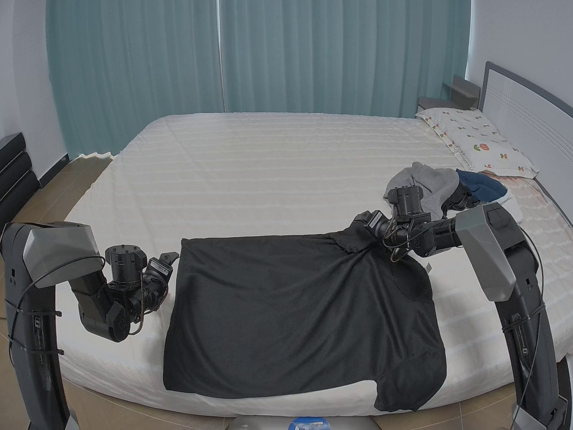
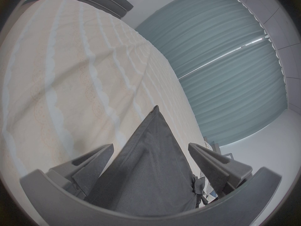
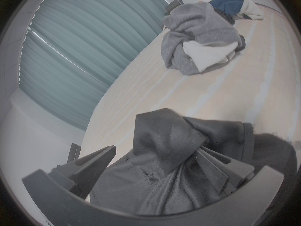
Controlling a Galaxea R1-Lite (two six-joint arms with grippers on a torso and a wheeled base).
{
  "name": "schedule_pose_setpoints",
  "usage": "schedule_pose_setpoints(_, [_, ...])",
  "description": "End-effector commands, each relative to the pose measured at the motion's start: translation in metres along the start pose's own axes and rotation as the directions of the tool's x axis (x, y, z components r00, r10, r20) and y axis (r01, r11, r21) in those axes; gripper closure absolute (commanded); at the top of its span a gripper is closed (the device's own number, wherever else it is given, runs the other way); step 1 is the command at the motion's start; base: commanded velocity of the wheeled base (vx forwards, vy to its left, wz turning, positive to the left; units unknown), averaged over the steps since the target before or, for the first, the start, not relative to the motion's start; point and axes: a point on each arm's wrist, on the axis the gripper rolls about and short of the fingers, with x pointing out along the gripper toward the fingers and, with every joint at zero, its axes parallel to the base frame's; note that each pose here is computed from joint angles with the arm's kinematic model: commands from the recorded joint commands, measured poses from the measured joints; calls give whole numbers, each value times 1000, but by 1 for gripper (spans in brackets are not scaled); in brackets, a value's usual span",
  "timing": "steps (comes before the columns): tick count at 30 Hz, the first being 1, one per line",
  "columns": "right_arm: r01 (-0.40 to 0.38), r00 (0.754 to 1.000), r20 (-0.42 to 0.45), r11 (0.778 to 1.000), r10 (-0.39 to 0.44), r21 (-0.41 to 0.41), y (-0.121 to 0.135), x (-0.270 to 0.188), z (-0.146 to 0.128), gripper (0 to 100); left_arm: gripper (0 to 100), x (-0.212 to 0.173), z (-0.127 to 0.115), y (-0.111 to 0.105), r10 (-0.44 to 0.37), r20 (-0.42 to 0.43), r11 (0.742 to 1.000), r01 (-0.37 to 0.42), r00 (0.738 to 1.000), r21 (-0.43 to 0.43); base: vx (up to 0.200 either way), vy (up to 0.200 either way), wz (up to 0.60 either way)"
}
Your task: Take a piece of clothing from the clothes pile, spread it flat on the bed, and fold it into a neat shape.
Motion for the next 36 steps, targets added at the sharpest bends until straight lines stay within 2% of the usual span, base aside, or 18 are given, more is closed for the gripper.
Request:
schedule_pose_setpoints(1, [-16,1000,27,1000,16,4,12,-20,19,0,0,0,0,0,1,1,1000,-1,1000,-1,0,0,0])
schedule_pose_setpoints(6, [7,1000,25,1000,-7,-11,17,-37,34,0,0,0,0,0,0,0,1000,0,1000,0,0,0,0])
schedule_pose_setpoints(12, [-25,998,59,998,29,-56,28,-47,48,0,0,0,0,0,2,-1,1000,-2,1000,0,0,0,0])
schedule_pose_setpoints(15, [-32,998,50,998,35,-62,30,-43,43,0,0,0,0,1,2,1,1000,-2,1000,-1,0,0,0])
schedule_pose_setpoints(18, [-11,1000,2,997,11,-81,22,-25,19,0,0,0,0,0,2,-1,1000,-2,1000,0,0,0,0])
schedule_pose_setpoints(23, [13,1000,-13,995,-14,-102,10,-10,8,0,0,0,0,0,2,-1,1000,-2,1000,2,0,0,0])
schedule_pose_setpoints(36, [50,998,-19,985,-54,-162,-6,2,0,0,0,0,-1,0,1,-2,1000,-1,1000,2,0,0,0])
